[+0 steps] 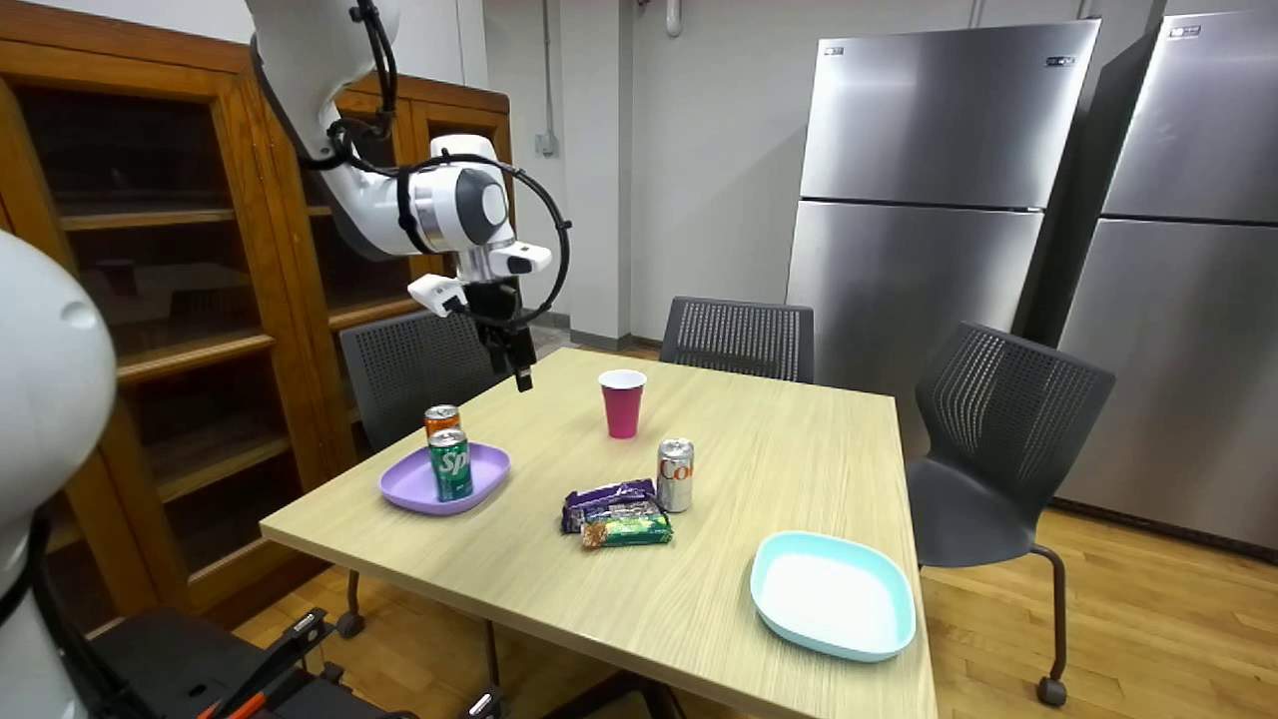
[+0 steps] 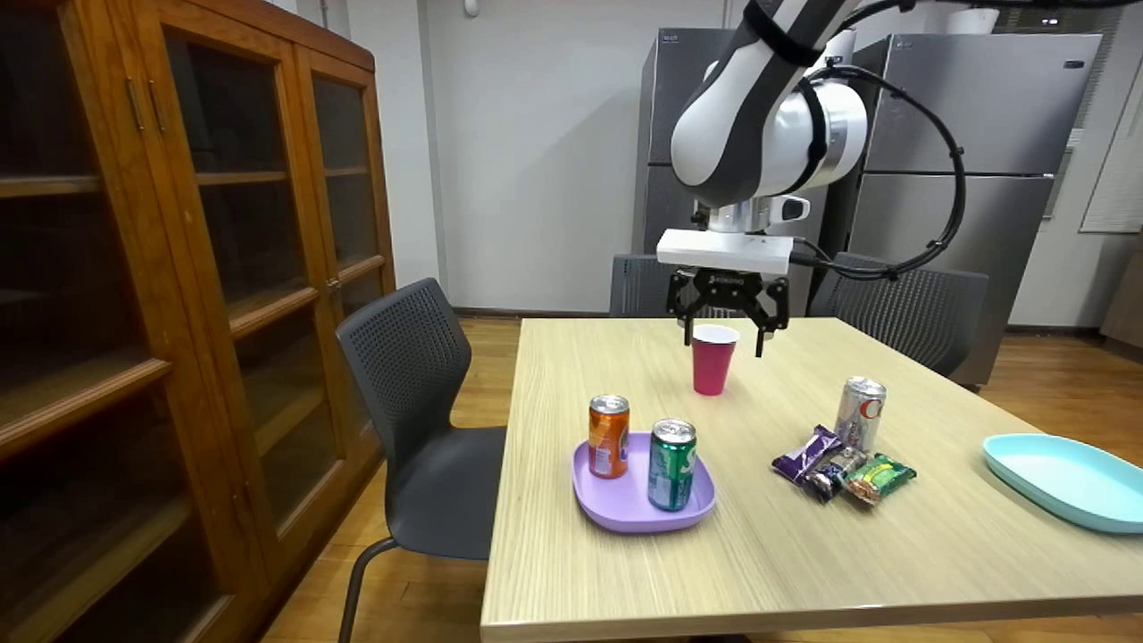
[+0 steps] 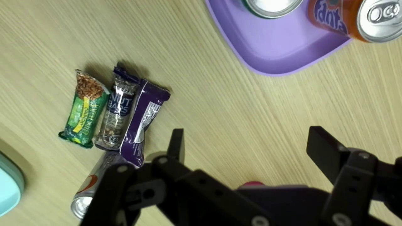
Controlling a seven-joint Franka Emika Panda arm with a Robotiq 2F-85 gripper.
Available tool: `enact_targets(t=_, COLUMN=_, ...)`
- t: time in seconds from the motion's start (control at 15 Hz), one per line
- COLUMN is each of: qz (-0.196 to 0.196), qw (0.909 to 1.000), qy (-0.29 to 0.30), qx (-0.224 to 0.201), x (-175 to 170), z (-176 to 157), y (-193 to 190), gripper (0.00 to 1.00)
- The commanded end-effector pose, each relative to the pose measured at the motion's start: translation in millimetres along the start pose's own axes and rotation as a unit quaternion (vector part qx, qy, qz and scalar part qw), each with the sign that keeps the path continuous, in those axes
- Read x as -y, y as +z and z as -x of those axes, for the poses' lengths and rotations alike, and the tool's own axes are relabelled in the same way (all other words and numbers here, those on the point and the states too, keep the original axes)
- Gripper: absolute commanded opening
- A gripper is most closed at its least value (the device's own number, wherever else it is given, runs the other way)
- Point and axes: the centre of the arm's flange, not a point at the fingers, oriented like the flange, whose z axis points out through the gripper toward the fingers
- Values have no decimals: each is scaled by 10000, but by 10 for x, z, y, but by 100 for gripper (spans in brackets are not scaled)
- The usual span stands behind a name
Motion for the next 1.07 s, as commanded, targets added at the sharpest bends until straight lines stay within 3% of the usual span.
enact_targets(t=0.0, qz=47, qw=9998, qy=171, qx=-125, x=-283, z=-70, y=-120, gripper=100)
enact_targets(t=1.0, qz=56, qw=9981, qy=588, qx=158, x=-1397, z=-817, y=199, gripper=100)
